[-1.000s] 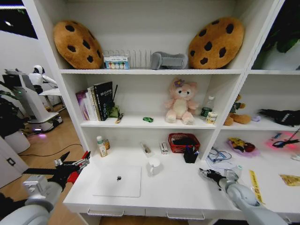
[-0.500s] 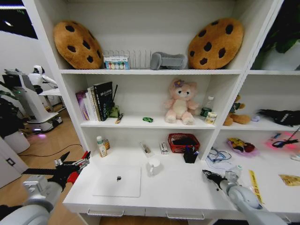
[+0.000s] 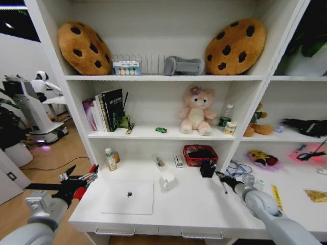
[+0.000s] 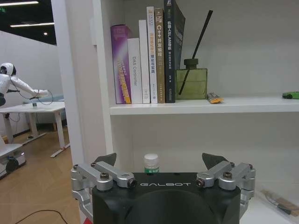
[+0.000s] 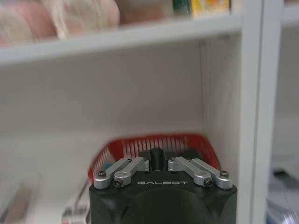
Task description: Organize the objects on the table.
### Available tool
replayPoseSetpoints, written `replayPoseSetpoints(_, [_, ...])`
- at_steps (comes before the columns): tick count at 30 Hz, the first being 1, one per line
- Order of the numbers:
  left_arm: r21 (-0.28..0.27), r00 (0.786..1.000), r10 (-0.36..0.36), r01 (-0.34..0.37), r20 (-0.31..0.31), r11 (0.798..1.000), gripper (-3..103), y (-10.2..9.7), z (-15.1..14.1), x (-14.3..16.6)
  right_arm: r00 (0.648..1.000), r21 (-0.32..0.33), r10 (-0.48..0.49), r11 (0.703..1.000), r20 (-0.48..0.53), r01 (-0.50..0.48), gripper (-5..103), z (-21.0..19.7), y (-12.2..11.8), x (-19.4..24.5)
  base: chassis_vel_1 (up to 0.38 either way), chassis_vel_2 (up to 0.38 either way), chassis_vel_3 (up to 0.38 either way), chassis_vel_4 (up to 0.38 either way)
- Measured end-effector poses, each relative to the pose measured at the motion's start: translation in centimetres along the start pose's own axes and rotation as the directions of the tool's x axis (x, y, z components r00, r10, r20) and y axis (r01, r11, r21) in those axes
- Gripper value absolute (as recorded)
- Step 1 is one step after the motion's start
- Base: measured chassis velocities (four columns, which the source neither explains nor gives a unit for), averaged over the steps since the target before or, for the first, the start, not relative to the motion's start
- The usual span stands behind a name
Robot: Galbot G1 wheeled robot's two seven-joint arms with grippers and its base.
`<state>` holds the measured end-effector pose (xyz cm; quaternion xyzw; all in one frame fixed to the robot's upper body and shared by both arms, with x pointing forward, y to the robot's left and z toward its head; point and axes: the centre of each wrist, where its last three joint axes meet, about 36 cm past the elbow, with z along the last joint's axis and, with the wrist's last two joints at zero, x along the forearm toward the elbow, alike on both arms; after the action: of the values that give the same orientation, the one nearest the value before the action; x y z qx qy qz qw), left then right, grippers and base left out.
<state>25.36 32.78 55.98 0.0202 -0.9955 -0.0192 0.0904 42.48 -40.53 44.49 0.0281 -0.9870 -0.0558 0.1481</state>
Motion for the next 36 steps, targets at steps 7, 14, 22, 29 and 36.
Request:
replayPoseSetpoints(7, [0.000,1.000,0.000,0.000,0.000,1.000,100,0.0,0.0,0.0,0.963,0.126,0.051,0.988,0.264,-0.087,13,1.5,0.3,-7.2,0.000,0.000,0.000,0.000])
replayPoseSetpoints(14, [0.000,1.000,0.000,0.000,0.000,1.000,100,0.0,0.0,0.0,0.932,0.178,0.039,0.978,0.359,-0.110,13,5.2,1.1,-9.8,0.000,0.000,0.000,0.000])
replayPoseSetpoints(22, [0.000,1.000,0.000,0.000,0.000,1.000,100,0.0,0.0,0.0,0.910,0.221,0.030,0.966,0.414,-0.132,13,6.5,0.7,-10.7,0.000,0.000,0.000,0.000])
replayPoseSetpoints(29, [0.000,1.000,0.000,0.000,0.000,1.000,100,0.0,0.0,0.0,0.905,0.256,0.004,0.958,0.425,-0.125,21,7.5,0.0,-11.2,0.000,0.000,0.000,0.000])
replayPoseSetpoints(36, [0.000,1.000,0.000,0.000,0.000,1.000,100,0.0,0.0,0.0,0.907,0.252,-0.005,0.961,0.422,-0.112,49,8.0,0.3,-10.8,0.000,0.000,0.000,0.000])
